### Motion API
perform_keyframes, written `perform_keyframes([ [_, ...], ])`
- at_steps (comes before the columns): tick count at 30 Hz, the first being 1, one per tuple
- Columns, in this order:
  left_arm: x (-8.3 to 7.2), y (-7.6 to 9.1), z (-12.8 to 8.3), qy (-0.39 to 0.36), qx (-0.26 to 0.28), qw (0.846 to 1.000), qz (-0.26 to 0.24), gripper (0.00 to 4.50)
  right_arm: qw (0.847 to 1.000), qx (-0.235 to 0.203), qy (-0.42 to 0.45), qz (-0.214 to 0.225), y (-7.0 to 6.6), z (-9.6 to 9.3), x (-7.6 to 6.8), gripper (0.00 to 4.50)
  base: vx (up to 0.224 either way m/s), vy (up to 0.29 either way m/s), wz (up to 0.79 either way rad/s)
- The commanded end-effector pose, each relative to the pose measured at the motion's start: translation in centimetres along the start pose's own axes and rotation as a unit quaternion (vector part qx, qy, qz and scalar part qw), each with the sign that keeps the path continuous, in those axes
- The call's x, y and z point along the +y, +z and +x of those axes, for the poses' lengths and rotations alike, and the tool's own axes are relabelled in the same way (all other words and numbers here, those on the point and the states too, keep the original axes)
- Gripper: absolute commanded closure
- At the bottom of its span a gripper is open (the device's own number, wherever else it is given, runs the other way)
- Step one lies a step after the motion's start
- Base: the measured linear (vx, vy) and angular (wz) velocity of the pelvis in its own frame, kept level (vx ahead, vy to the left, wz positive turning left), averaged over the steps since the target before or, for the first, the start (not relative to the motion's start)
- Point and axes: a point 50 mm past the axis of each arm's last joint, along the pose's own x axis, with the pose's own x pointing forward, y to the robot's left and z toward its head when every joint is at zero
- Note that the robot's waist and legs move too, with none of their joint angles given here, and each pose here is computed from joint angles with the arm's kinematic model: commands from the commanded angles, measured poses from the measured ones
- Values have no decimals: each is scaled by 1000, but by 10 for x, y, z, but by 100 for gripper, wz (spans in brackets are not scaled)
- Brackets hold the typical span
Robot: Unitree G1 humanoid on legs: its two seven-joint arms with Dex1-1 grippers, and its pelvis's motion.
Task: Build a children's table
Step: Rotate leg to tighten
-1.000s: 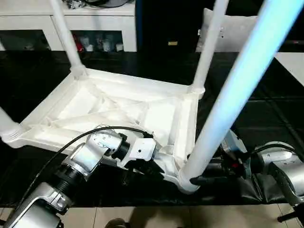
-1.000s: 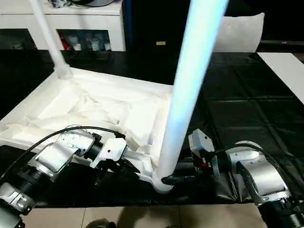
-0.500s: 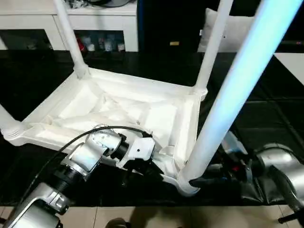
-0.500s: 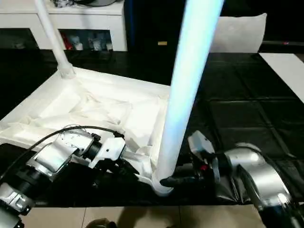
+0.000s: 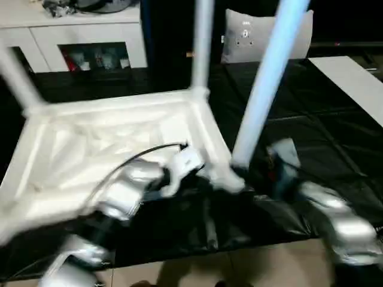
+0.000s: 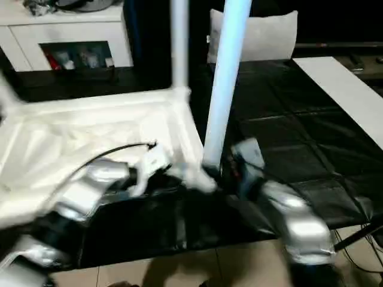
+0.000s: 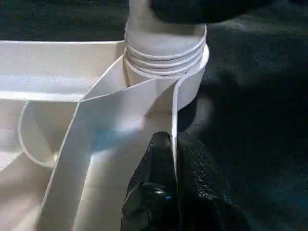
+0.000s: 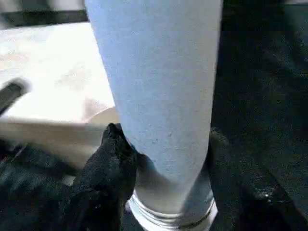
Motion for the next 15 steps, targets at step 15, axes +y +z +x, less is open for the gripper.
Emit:
perform_keyframes([
  [15,-12,15,-2,-82,-37,993,72,450,994,-33,90,-53,7,-14,-7,88,0,0,0],
])
